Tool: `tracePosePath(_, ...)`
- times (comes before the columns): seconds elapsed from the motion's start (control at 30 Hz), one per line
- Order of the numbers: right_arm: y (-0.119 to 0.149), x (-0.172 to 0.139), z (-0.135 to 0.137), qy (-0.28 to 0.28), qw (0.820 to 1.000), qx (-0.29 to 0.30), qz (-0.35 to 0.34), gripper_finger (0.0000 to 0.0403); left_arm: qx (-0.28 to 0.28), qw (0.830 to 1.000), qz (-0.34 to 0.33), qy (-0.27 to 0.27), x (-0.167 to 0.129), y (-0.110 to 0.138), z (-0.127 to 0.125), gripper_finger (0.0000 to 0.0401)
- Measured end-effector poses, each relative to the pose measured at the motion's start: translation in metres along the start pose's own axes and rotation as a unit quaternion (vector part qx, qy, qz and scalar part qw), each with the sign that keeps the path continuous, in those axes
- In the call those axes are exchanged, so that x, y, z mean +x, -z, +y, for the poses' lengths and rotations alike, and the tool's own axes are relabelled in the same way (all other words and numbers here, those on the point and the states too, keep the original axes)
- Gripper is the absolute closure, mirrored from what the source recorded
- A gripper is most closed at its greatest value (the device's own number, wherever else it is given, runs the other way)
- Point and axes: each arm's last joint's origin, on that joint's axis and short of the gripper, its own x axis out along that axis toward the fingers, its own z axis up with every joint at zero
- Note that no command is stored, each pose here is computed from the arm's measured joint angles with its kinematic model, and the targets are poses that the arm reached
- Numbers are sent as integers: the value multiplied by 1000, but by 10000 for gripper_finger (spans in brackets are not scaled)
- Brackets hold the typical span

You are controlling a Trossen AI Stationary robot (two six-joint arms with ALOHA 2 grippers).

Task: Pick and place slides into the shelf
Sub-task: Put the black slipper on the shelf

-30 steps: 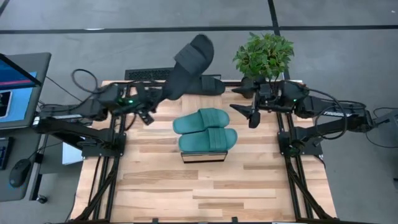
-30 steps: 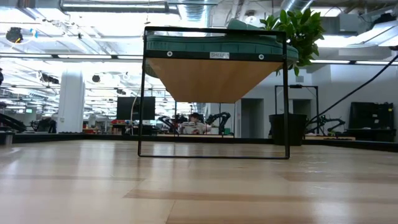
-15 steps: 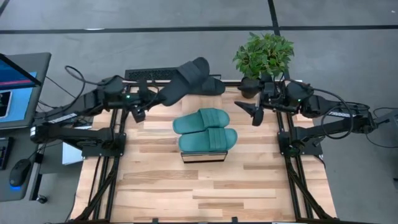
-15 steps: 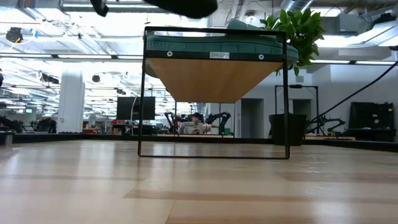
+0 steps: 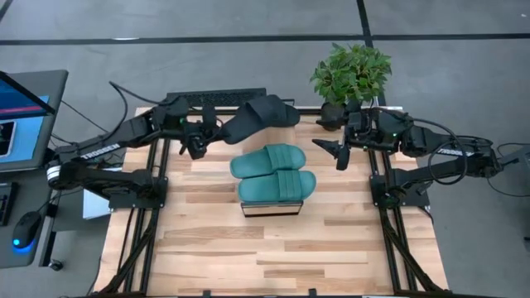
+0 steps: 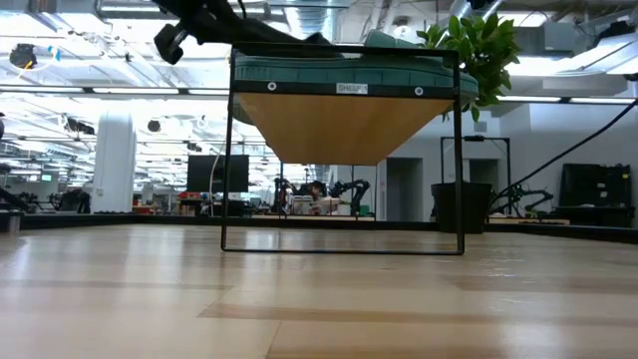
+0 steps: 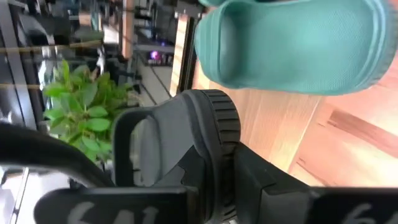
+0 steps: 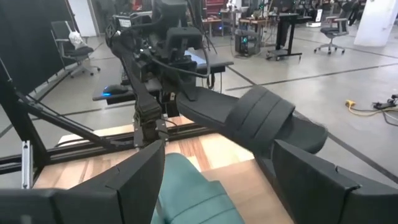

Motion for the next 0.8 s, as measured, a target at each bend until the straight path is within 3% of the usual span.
tracePosePath(0.37,1,-3,0,0,1000,7,6,117,46,993,-106,-7,-4,12,-2,371)
tracePosePath(0.63,0,-18,-3,1,1000,20,9,117,38,988,-151,-19,-8,46,-8,371)
tracePosePath(0.8,-1,-26,-4,0,1000,22,1,117,18,986,-166,-18,6,73,-15,371)
